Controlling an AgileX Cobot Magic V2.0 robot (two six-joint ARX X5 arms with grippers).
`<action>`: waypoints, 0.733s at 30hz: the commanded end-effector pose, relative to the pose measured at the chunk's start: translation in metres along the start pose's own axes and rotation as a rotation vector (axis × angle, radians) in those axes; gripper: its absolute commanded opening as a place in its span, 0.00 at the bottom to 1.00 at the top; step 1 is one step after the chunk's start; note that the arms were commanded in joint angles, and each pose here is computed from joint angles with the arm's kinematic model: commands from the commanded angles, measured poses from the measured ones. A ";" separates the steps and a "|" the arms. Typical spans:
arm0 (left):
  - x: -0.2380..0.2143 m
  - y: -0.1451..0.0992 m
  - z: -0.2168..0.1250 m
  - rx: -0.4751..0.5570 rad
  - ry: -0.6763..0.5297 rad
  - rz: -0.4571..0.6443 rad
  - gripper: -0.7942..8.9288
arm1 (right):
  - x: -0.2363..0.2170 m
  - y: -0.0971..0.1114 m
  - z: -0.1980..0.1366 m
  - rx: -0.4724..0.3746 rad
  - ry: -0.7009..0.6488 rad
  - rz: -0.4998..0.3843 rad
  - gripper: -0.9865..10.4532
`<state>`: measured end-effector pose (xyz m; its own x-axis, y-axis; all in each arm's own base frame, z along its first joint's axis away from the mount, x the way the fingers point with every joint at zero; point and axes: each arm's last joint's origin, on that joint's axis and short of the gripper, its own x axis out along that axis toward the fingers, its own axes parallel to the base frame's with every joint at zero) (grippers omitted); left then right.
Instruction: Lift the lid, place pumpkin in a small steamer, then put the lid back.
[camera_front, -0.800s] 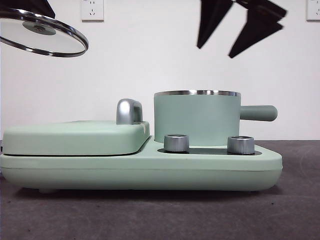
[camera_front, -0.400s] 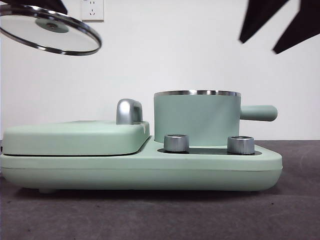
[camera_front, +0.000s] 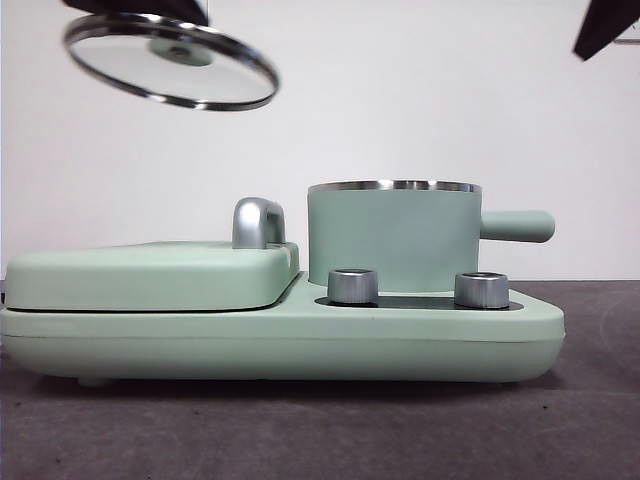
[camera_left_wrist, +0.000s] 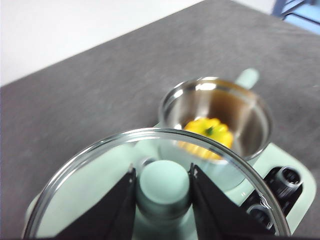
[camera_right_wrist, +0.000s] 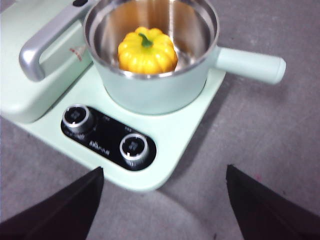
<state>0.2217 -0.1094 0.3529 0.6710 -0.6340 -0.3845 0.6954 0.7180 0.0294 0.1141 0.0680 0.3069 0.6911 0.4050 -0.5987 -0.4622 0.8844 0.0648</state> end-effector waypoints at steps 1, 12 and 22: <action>0.008 -0.006 0.010 0.015 -0.064 -0.031 0.09 | -0.008 0.000 -0.002 0.020 -0.018 -0.018 0.42; 0.057 -0.032 0.015 0.031 -0.145 -0.148 0.09 | -0.044 -0.002 -0.022 0.107 -0.076 -0.011 0.42; 0.105 -0.047 0.010 0.027 -0.217 -0.201 0.09 | -0.050 -0.004 -0.036 0.114 0.008 -0.023 0.42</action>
<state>0.2614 -0.2078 0.3110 0.5541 -0.7988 -0.2343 0.8213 0.5704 -0.0026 0.0615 0.0357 0.3067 0.6942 0.3793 -0.6117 -0.3836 0.9141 0.1316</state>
